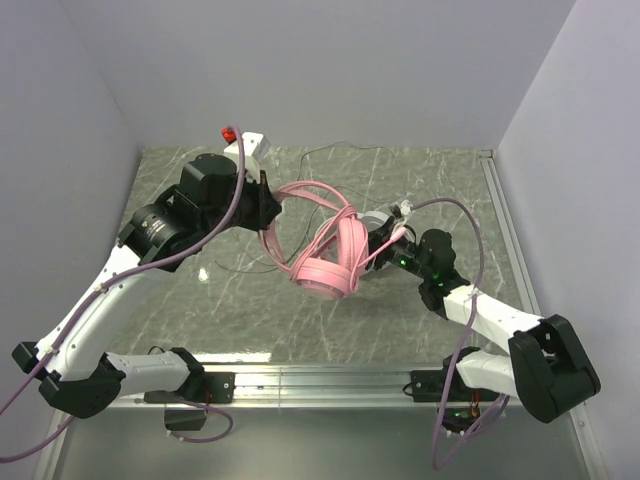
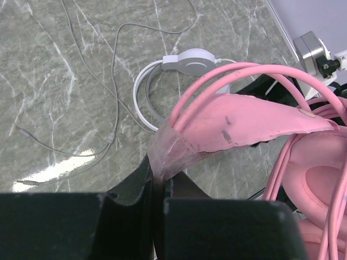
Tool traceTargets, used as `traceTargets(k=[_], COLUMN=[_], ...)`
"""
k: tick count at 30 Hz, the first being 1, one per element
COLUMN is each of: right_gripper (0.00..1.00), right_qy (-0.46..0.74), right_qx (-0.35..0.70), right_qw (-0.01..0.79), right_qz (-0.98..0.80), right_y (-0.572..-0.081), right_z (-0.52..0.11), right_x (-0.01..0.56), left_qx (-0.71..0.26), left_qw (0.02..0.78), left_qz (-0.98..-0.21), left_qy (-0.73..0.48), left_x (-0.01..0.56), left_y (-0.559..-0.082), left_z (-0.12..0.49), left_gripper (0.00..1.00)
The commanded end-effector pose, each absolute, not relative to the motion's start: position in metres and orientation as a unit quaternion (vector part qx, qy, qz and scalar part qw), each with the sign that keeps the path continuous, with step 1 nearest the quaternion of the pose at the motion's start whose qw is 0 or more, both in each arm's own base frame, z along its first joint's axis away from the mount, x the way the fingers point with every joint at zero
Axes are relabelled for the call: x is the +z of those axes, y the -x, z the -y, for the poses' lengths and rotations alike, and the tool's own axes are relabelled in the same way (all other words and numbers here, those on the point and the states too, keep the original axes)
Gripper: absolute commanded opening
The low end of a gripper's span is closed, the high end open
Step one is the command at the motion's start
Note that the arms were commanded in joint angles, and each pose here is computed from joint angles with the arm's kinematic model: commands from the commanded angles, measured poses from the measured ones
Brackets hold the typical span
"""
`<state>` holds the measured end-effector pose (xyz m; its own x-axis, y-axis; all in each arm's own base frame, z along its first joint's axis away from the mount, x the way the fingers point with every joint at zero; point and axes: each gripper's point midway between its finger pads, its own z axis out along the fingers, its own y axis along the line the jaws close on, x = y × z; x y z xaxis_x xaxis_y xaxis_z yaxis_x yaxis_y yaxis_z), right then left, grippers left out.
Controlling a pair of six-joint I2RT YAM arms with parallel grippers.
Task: Wrap the headphones
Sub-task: Wrap the headphone cable with the right arm
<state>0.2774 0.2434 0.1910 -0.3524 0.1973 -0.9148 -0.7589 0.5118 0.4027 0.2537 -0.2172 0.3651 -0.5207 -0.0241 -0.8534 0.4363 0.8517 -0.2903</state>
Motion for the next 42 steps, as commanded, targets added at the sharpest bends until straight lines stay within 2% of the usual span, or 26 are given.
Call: traceTargets(k=[1, 2, 5, 10, 12, 13, 14, 15, 16, 21, 22, 33, 34, 35, 37, 42], right_gripper=[0.56, 0.62, 0.69, 0.71, 0.62, 0.54, 0.41, 0.35, 0.24, 0.03, 0.00, 0.00, 0.23, 0.35, 0.50, 0.58], right_qy=[0.232, 0.239, 0.259, 0.274, 0.273, 0.274, 0.272, 0.272, 0.268, 0.257, 0.256, 0.233, 0.236, 0.235, 0.230, 0.243], right_qx=[0.466, 0.466, 0.470, 0.479, 0.480, 0.479, 0.478, 0.477, 0.475, 0.479, 0.480, 0.510, 0.509, 0.506, 0.494, 0.490], right_qw=[0.577, 0.578, 0.586, 0.584, 0.582, 0.582, 0.585, 0.585, 0.584, 0.583, 0.582, 0.565, 0.567, 0.568, 0.577, 0.585], right_qz=[-0.630, -0.625, -0.607, -0.594, -0.597, -0.597, -0.596, -0.597, -0.601, -0.603, -0.604, -0.605, -0.603, -0.605, -0.608, -0.598], right_y=[-0.275, -0.272, -0.262, -0.258, -0.261, -0.261, -0.263, -0.263, -0.264, -0.260, -0.259, -0.238, -0.237, -0.236, -0.238, -0.233], right_z=[-0.255, -0.256, -0.259, -0.266, -0.269, -0.270, -0.270, -0.271, -0.270, -0.268, -0.268, -0.264, -0.264, -0.263, -0.259, -0.257], right_x=[0.232, 0.233, 0.237, 0.242, 0.244, 0.245, 0.249, 0.249, 0.248, 0.250, 0.250, 0.241, 0.241, 0.237, 0.235, 0.239], left_qx=[-0.314, -0.314, -0.314, -0.324, -0.325, -0.325, -0.324, -0.324, -0.323, -0.328, -0.329, -0.347, -0.348, -0.348, -0.349, -0.348], left_qw=[0.515, 0.515, 0.514, 0.512, 0.511, 0.510, 0.510, 0.510, 0.511, 0.509, 0.508, 0.508, 0.507, 0.505, 0.506, 0.513], left_qz=[-0.792, -0.792, -0.792, -0.789, -0.789, -0.790, -0.790, -0.790, -0.790, -0.790, -0.790, -0.786, -0.787, -0.788, -0.786, -0.783], left_qy=[-0.097, -0.097, -0.098, -0.101, -0.102, -0.102, -0.101, -0.100, -0.100, -0.094, -0.093, -0.055, -0.057, -0.056, -0.055, -0.053], left_x=[0.419, 0.419, 0.420, 0.424, 0.424, 0.424, 0.424, 0.424, 0.424, 0.424, 0.424, 0.424, 0.424, 0.423, 0.426, 0.434], left_y=[-0.251, -0.251, -0.252, -0.250, -0.250, -0.249, -0.250, -0.250, -0.250, -0.251, -0.251, -0.260, -0.260, -0.259, -0.259, -0.258], left_z=[0.228, 0.228, 0.229, 0.233, 0.233, 0.233, 0.233, 0.232, 0.232, 0.234, 0.234, 0.240, 0.241, 0.241, 0.241, 0.237], left_gripper=[0.00, 0.00, 0.00, 0.00, 0.00, 0.00, 0.00, 0.00, 0.00, 0.00, 0.00, 0.00, 0.00, 0.00, 0.00, 0.00])
